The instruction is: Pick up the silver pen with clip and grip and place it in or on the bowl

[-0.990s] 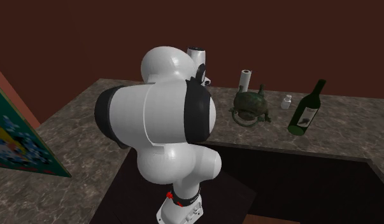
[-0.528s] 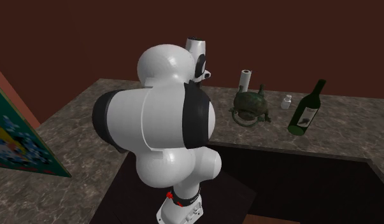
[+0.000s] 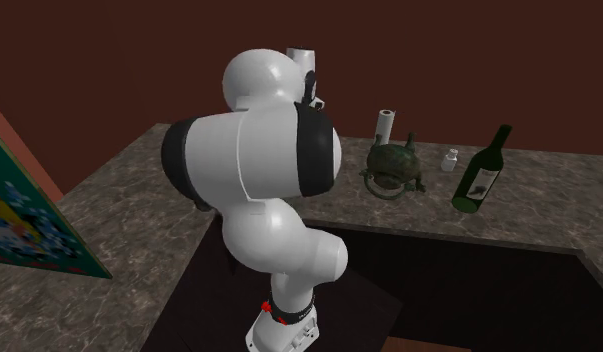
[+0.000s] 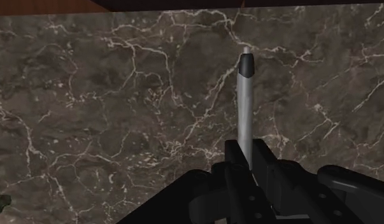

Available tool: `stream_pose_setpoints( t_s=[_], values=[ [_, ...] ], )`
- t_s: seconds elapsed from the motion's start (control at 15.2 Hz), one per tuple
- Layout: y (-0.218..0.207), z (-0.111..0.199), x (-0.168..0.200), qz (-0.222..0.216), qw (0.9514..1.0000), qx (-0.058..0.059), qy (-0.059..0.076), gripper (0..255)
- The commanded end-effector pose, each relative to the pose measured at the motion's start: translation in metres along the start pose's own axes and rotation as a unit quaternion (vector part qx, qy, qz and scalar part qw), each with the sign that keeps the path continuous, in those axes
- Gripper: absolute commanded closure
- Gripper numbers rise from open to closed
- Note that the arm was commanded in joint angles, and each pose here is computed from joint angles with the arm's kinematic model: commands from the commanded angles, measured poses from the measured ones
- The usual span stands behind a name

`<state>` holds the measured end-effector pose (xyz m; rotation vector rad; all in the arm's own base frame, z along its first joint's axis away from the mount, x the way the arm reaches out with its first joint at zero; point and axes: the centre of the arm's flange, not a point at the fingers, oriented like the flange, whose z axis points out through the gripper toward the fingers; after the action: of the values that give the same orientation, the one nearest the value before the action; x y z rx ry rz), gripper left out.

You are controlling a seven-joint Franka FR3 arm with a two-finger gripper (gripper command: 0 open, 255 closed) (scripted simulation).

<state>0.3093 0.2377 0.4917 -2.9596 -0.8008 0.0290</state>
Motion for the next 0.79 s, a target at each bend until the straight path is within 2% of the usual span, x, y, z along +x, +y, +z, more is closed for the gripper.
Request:
stream_pose_setpoints(
  t_s=[0.0, 0.73],
  values=[
    [-0.018, 0.004, 0.023, 0.000, 1.0000, 0.001, 0.000, 255],
    [-0.099, 0.005, 0.143, 0.000, 1.0000, 0.001, 0.000, 255]
  ],
)
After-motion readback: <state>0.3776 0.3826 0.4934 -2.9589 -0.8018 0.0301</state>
